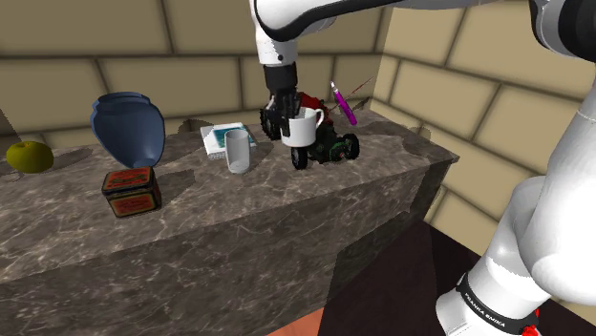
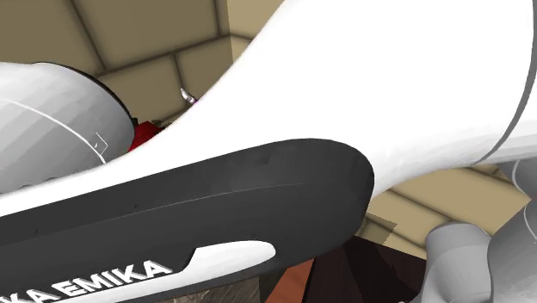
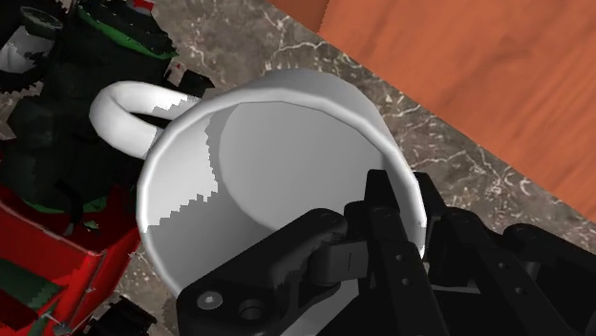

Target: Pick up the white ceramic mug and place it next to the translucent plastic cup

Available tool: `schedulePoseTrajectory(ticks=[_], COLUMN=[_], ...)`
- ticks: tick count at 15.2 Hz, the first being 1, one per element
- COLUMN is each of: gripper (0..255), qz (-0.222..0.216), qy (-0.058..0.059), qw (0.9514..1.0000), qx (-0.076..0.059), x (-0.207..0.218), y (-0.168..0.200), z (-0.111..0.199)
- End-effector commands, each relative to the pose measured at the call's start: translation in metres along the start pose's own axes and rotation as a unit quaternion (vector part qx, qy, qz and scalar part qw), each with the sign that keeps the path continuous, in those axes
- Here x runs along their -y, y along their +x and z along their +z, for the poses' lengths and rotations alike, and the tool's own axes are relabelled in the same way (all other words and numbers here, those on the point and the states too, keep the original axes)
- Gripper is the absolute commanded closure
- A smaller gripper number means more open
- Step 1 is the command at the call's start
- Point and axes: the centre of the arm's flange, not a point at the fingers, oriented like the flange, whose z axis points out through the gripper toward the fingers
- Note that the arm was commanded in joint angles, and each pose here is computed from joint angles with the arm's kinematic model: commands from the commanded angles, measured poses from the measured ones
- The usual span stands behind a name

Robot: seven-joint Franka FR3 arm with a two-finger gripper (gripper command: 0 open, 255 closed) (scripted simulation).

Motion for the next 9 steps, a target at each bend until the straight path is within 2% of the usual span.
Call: schedulePoseTrajectory(ticks=[1,9], gripper=[255,255], qz=[0.000,0.000], qy=[0.000,0.000], qw=[1.0000,1.0000], qx=[0.000,0.000], x=[0.001,0.004], y=[0.000,0.006], z=[0.011,0.052])
